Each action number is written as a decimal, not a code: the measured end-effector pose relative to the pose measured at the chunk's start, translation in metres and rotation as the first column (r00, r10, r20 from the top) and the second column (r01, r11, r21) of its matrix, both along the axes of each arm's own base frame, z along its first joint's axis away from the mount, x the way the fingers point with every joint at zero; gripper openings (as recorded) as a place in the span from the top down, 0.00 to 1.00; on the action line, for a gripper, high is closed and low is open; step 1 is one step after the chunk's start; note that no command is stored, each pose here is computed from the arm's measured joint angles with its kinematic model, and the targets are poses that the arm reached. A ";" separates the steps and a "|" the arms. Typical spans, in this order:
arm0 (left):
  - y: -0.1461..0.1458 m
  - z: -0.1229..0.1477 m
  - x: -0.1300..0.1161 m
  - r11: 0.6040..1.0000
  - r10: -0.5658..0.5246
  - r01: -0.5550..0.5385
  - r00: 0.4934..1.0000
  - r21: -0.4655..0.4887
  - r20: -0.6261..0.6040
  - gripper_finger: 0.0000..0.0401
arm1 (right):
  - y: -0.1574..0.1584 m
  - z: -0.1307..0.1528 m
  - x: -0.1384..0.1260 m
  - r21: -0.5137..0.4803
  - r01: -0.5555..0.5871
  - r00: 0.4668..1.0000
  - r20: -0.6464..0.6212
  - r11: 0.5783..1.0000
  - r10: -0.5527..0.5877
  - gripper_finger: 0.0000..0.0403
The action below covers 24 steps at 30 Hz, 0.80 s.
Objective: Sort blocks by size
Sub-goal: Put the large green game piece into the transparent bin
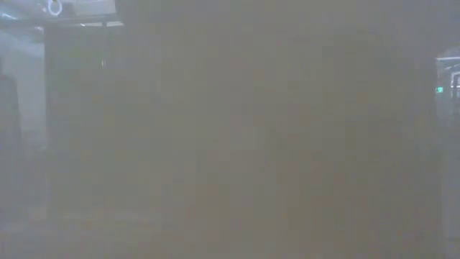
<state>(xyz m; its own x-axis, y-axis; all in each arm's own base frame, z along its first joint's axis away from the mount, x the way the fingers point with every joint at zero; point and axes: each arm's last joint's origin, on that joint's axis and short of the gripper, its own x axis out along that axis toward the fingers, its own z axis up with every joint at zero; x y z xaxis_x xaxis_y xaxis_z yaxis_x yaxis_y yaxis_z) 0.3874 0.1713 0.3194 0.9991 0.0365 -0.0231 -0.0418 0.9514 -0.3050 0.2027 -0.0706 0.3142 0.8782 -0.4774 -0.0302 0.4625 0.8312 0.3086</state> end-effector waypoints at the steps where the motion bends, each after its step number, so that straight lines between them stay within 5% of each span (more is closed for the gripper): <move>1: 0.003 0.000 -0.002 1.000 0.010 -0.009 1.000 0.011 -0.006 0.37 | -0.003 -0.001 -0.001 0.006 0.012 1.000 -0.009 1.000 -0.012 0.72; 9: 0.024 -0.002 -0.019 0.993 0.107 -0.099 0.988 0.068 -0.112 0.38 | -0.037 -0.025 -0.023 0.139 0.283 0.944 -0.216 0.949 -0.250 0.72; 18: 0.035 -0.005 -0.026 0.984 0.151 -0.134 0.977 0.119 -0.148 0.38 | -0.069 -0.051 -0.060 0.283 0.567 0.796 -0.429 0.774 -0.427 0.72; 24: 0.037 -0.005 -0.026 0.970 0.198 -0.172 0.969 0.171 -0.151 0.38 | -0.085 -0.078 -0.064 0.392 0.633 0.739 -0.563 0.667 -0.371 0.72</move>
<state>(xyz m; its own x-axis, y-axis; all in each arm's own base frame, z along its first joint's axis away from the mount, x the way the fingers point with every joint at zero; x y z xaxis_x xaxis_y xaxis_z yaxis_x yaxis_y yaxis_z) 0.3609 0.2080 0.3144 0.9572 0.2365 -0.1667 -0.2589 0.9573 -0.1285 0.1387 -0.1551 0.2366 0.3393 -0.6247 -0.7033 0.9393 0.1839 0.2898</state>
